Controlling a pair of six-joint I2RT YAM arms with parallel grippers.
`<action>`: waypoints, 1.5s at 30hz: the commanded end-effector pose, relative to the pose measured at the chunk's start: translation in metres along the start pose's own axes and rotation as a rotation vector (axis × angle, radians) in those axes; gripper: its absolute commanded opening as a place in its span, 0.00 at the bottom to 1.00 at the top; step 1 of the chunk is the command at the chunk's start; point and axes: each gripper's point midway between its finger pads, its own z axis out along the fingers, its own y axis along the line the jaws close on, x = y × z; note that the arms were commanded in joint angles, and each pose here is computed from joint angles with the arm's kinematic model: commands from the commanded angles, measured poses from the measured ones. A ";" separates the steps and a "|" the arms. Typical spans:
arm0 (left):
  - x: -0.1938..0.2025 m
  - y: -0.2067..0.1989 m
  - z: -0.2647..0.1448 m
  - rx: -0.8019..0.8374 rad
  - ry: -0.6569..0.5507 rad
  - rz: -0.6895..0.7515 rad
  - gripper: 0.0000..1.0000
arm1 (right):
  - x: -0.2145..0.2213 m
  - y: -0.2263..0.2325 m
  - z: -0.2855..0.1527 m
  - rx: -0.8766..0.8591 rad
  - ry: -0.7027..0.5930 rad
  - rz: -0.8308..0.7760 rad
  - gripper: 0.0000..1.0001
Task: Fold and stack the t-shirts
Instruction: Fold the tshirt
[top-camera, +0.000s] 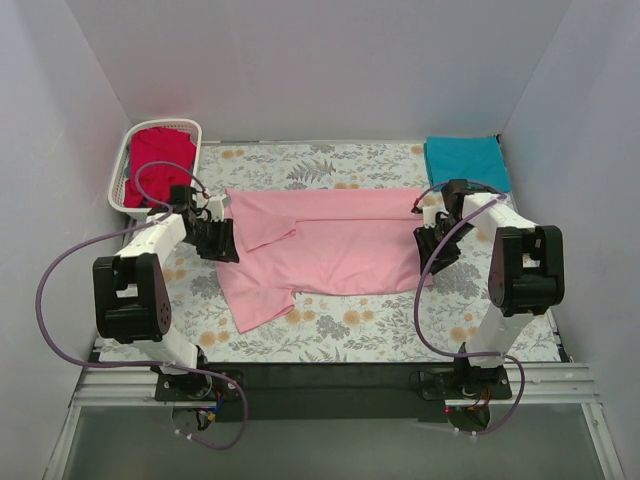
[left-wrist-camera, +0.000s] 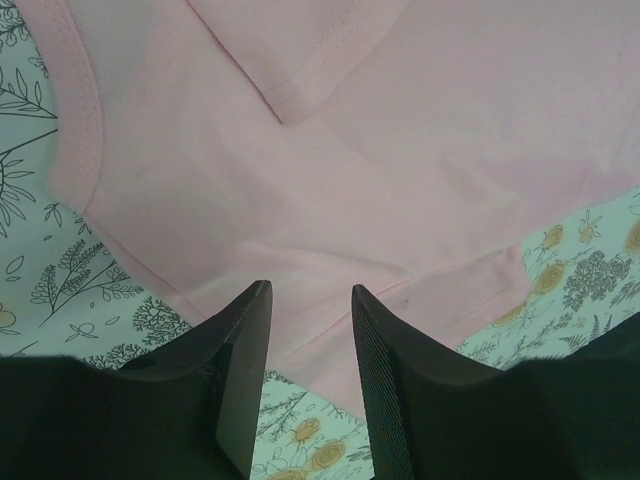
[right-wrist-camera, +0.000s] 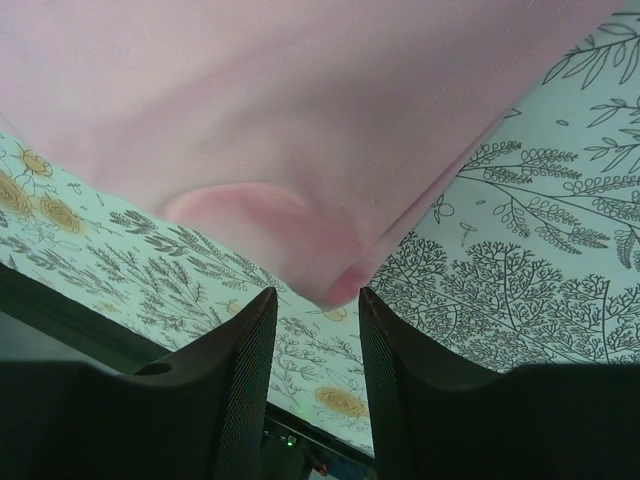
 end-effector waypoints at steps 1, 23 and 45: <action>0.000 0.004 0.004 -0.023 -0.017 0.010 0.36 | -0.016 -0.002 -0.005 -0.010 -0.039 0.025 0.46; 0.029 0.028 0.025 -0.107 0.087 -0.042 0.28 | 0.029 -0.010 0.006 -0.021 0.075 0.028 0.01; 0.008 -0.070 -0.075 0.237 -0.082 0.413 0.42 | -0.005 0.013 -0.070 0.056 -0.229 -0.344 0.80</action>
